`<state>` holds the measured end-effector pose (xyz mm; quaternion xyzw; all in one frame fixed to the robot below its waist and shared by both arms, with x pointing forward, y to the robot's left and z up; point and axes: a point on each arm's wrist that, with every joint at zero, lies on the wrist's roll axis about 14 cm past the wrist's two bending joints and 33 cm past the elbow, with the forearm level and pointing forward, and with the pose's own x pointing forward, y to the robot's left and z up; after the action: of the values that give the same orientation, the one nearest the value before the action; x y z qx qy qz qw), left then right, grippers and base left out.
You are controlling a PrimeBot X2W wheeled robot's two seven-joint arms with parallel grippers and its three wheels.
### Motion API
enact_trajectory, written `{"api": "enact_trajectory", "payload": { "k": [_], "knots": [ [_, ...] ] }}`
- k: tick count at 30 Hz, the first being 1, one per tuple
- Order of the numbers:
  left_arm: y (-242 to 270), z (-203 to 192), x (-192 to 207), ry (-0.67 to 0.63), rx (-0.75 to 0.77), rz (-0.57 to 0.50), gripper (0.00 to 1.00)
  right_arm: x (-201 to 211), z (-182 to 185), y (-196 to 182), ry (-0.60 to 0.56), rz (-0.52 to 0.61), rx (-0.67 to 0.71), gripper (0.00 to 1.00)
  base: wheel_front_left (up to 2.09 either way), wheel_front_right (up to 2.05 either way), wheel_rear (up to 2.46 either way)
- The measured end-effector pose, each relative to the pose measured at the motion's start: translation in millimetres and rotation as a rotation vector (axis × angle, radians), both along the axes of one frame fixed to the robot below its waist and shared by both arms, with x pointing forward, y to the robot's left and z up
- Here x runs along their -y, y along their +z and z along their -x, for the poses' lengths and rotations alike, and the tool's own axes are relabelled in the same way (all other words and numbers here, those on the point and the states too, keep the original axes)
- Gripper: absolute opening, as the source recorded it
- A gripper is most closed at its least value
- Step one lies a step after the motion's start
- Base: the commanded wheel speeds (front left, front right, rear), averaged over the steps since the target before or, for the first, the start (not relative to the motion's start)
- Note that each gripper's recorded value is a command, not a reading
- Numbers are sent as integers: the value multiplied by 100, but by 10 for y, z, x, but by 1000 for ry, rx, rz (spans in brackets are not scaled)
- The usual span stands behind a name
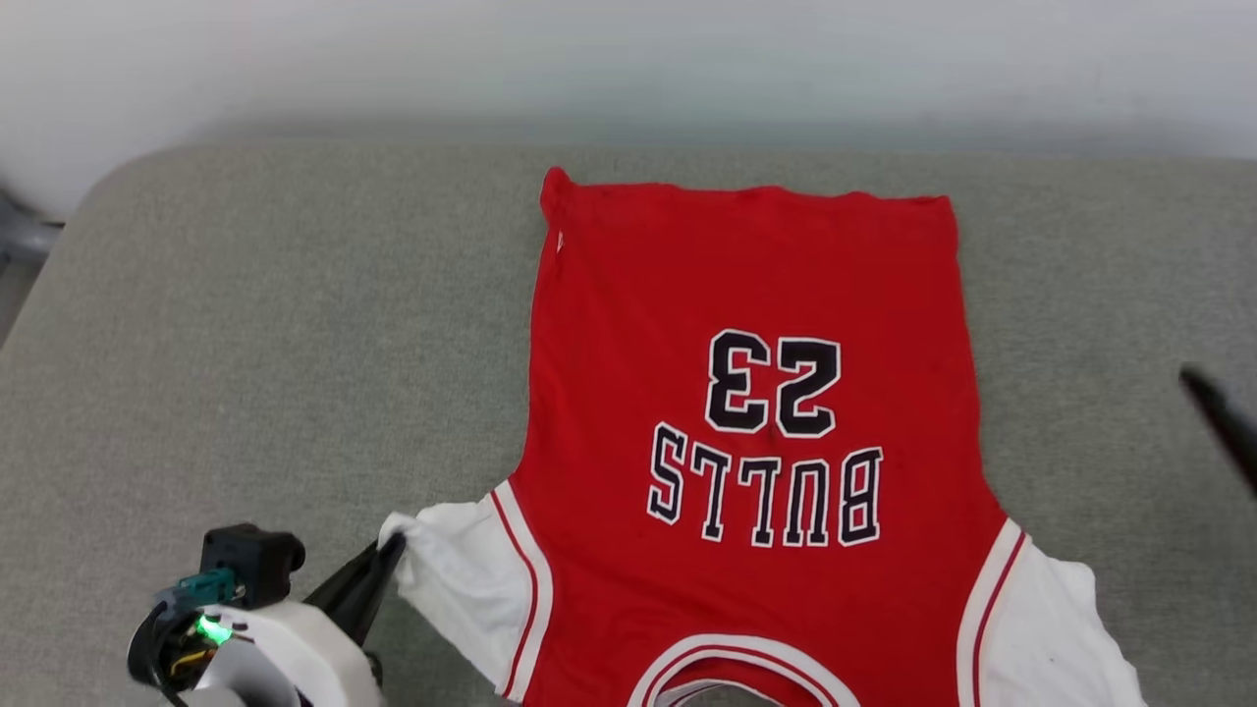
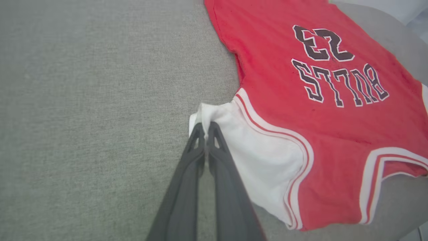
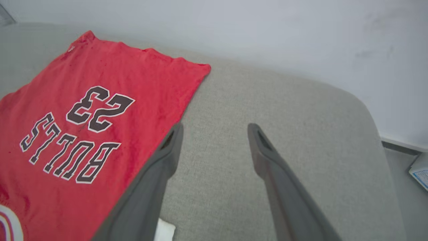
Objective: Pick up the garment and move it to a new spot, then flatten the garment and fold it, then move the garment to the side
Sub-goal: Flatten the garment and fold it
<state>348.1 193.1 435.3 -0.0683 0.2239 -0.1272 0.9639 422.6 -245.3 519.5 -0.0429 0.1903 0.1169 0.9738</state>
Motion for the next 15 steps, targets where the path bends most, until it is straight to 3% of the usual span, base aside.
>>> {"api": "enact_trajectory", "payload": {
  "k": [2, 7, 15],
  "knots": [
    [16, -68, 35, -5, 16, 1, 0, -37, -256, 221, 9, 3, 56, 100, 0, 0, 0],
    [68, -275, 127, -18, 63, 11, 0, -141, -842, 449, 34, 62, 46, 100, 0, 0, 0],
    [-18, -515, 208, -22, 89, 17, 0, -463, -1608, 45, 84, 171, -262, 100, 0, 0, 0]
  ]
}}
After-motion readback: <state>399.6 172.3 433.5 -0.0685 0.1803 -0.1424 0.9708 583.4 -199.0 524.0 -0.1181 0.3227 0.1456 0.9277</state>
